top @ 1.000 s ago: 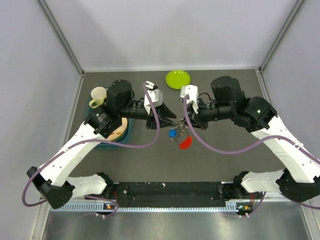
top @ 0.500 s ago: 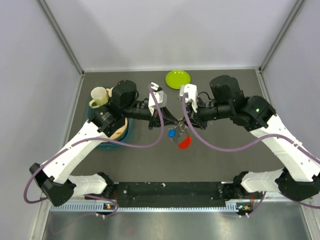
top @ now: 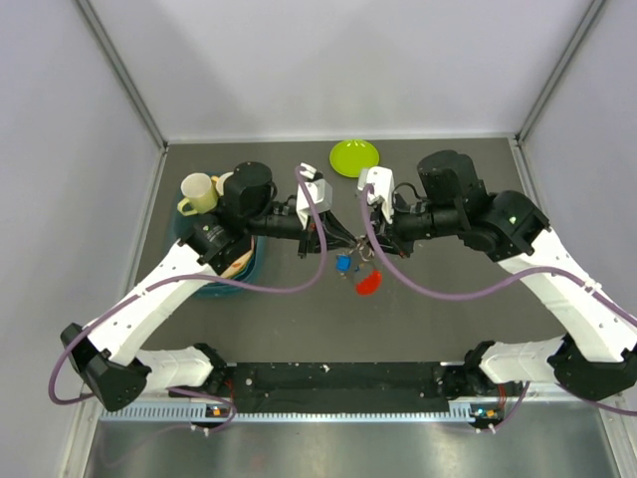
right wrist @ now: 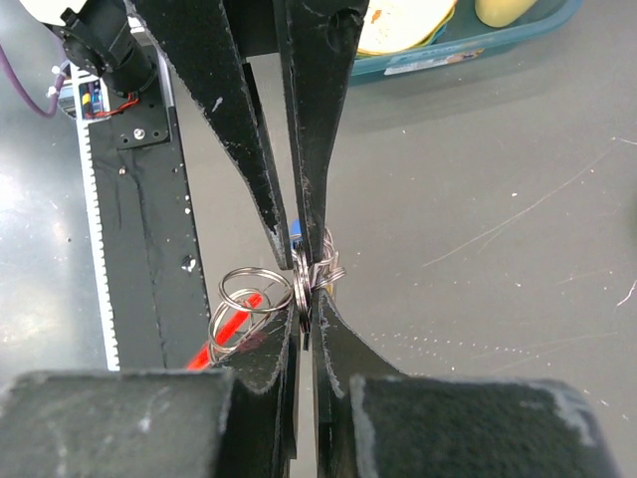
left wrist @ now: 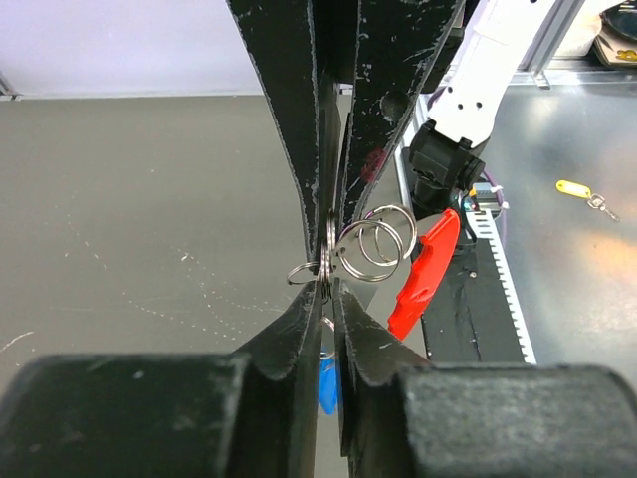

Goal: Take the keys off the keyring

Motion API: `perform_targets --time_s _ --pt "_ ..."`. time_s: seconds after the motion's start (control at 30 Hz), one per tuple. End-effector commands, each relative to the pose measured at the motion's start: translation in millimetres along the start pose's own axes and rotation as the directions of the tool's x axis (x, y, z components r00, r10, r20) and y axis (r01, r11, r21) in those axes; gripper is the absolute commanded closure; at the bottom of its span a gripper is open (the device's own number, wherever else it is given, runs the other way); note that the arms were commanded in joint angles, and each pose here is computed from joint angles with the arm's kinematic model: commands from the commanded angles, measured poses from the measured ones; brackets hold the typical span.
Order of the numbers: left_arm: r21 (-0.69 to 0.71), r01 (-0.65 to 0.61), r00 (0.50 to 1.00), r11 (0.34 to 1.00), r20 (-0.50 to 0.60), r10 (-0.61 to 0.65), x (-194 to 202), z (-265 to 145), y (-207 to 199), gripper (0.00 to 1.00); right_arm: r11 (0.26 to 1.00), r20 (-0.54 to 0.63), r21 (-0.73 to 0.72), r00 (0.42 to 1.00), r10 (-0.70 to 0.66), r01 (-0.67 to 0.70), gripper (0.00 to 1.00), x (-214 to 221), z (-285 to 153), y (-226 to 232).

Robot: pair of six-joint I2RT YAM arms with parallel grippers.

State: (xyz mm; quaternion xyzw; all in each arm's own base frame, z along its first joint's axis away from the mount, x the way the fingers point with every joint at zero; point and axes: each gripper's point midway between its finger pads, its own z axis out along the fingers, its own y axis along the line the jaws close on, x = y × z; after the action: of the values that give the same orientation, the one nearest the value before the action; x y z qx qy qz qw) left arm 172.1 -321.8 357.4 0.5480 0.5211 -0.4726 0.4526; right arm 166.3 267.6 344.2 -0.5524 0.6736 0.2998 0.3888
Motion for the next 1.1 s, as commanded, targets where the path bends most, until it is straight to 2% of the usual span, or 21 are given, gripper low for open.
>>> perform_targets --time_s 0.0,0.17,0.27,0.43,0.47,0.5,0.53,0.57,0.63,0.67,0.7,0.77,0.8,0.83,0.93,1.07 --pt "-0.012 -0.04 0.998 0.999 0.047 0.04 -16 2 4 0.83 0.999 0.116 -0.014 0.993 -0.036 0.038 1.0 -29 -8 7" --pt "-0.007 -0.038 0.998 0.999 0.046 0.038 -19 3 4 0.82 0.999 0.118 -0.016 0.993 -0.032 0.034 1.0 -29 -7 7" --pt "0.006 -0.045 0.998 0.999 0.045 0.045 -19 2 1 0.99 1.0 0.114 -0.018 0.993 -0.024 0.026 1.0 -28 -6 7" --pt "-0.029 -0.053 0.996 0.998 0.07 0.055 -23 1 5 1.0 1.0 0.114 0.029 0.993 -0.003 0.0 0.99 -30 -9 0" --pt "-0.041 -0.074 0.992 0.996 0.095 0.077 -30 -1 4 1.0 0.999 0.125 0.041 0.992 0.002 -0.007 0.94 -33 -12 -1" --pt "-0.061 -0.056 0.993 0.997 0.102 0.062 -23 -2 8 1.0 0.999 0.133 0.045 0.991 0.018 -0.024 0.81 -33 -15 1" --pt "-0.083 -0.014 0.992 0.996 0.123 0.024 -23 -4 11 1.0 0.997 0.146 0.065 0.989 0.026 -0.036 0.76 -35 -19 -1" --pt "-0.101 -0.083 0.972 0.991 0.21 0.102 -47 -10 10 1.0 0.996 0.157 0.078 0.987 0.038 -0.051 0.73 -34 -21 -1" --pt "-0.085 -0.027 0.964 0.996 0.263 0.048 -47 -13 10 1.0 0.986 0.264 0.147 0.964 0.038 -0.079 0.67 -50 -44 -2" --pt "-0.077 -0.066 0.947 0.995 0.309 0.087 -59 -15 7 1.0 0.98 0.282 0.169 0.958 0.054 -0.105 0.66 -45 -43 -6" --pt "-0.07 -0.076 0.94 0.995 0.327 0.095 -60 -16 5 1.0 0.975 0.376 0.194 0.926 0.033 -0.113 0.66 -59 -62 -2" --pt "-0.047 -0.071 0.925 0.996 0.371 0.083 -65 -17 -1 1.0 0.961 0.433 0.23 0.9 0.043 -0.157 0.66 -55 -64 -8" --pt "-0.043 -0.121 0.901 0.992 0.415 0.128 -74 -19 -5 1.0 0.954 0.494 0.256 0.87 0.013 -0.159 0.67 -60 -81 -5" --pt "-0.019 -0.104 0.896 0.994 0.433 0.102 -77 -20 -9 1.0 0.94 0.538 0.291 0.843 -0.006 -0.179 0.68 -61 -78 -15" --pt "0.028 -0.116 0.872 0.993 0.481 0.088 -88 -21 -17 1.0 0.945 0.599 0.287 0.799 -0.051 -0.155 0.7 -61 -81 -9" --pt "0.071 -0.136 0.842 0.988 0.534 0.077 -97 -27 -29 1.0 0.934 0.599 0.341 0.789 -0.133 -0.102 0.7 -56 -80 -13"
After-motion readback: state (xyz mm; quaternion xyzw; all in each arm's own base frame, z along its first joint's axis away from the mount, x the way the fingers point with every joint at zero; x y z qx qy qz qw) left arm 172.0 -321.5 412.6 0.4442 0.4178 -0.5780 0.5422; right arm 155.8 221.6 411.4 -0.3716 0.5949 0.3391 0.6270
